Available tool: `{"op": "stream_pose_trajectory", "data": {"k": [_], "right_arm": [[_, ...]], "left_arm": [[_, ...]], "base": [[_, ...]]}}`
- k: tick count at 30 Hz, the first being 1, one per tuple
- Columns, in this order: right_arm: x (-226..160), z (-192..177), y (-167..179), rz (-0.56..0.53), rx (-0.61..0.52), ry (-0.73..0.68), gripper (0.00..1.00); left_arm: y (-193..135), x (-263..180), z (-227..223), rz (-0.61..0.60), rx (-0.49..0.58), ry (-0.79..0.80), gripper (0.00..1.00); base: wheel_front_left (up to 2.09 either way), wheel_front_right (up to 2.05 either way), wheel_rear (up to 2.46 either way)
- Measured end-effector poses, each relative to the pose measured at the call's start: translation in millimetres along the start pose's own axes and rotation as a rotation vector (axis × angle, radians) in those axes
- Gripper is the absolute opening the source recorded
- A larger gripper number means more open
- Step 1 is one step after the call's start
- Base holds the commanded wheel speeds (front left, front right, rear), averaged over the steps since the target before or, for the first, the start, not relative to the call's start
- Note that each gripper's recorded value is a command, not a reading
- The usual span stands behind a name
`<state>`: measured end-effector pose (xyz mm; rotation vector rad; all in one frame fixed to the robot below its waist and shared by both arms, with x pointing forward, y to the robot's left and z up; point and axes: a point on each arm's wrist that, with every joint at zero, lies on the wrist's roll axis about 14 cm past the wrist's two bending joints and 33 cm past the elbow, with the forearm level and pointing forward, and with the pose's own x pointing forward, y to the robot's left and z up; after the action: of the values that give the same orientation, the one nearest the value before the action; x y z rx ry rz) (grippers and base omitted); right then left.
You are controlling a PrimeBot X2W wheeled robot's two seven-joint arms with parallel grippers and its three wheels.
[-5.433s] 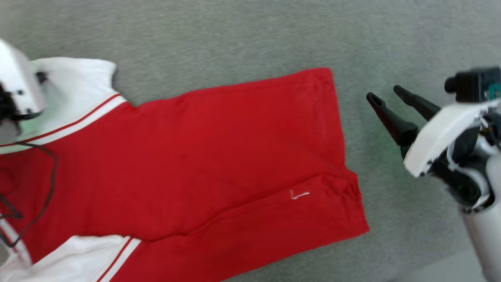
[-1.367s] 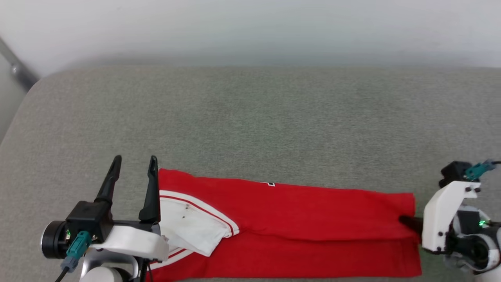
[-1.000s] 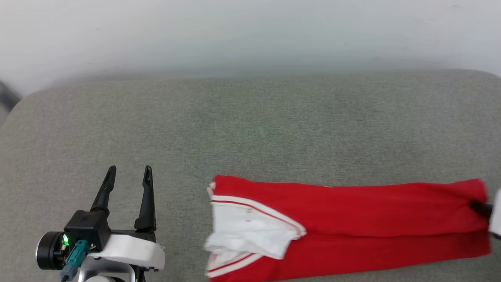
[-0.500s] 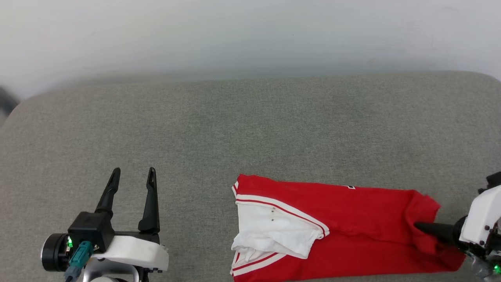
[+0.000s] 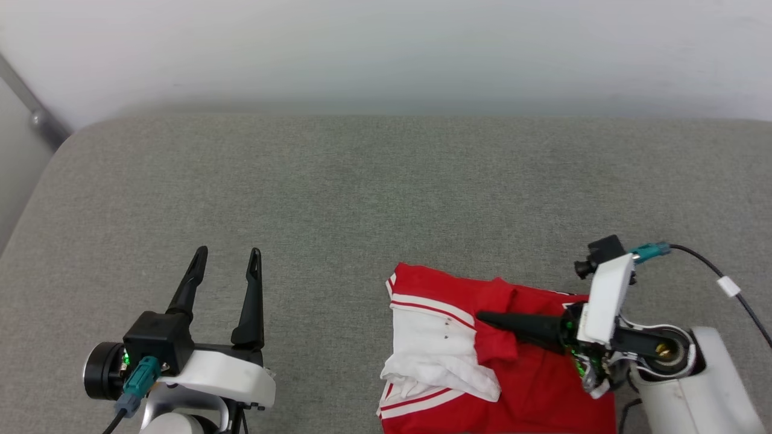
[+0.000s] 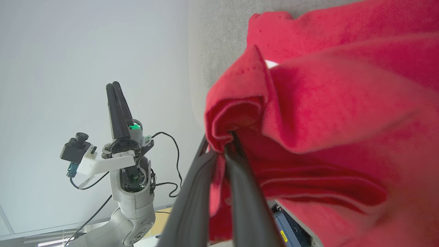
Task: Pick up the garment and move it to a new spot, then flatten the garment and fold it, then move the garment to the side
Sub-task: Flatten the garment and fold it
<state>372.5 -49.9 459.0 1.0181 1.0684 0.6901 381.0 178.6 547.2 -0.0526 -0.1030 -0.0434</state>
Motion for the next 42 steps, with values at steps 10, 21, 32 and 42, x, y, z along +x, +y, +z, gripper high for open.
{"op": "stream_pose_trajectory", "data": {"k": [10,21,32,42], "right_arm": [[63.9,-17.8,12.3,-0.045,-0.133,0.021,0.40],[54.1,13.5,28.9,-0.144,-0.510,-0.119,1.00],[-90.3,107.5,0.0,-0.510,-0.964,-0.699,1.00],[-169.4,93.4,18.9,-0.546,-1.064,-1.047,1.00]], "left_arm": [[12.2,-5.7,-3.7,0.050,-0.006,0.007,1.00],[7.3,-2.0,-8.1,0.042,-0.016,0.010,1.00],[-8.8,4.3,-9.2,-0.008,-0.012,0.008,1.00],[-9.6,0.8,-11.5,-0.018,0.003,0.018,1.00]], "base": [[0.00,0.00,0.00],[0.00,0.00,0.00],[0.00,0.00,0.00],[0.00,0.00,0.00]]}}
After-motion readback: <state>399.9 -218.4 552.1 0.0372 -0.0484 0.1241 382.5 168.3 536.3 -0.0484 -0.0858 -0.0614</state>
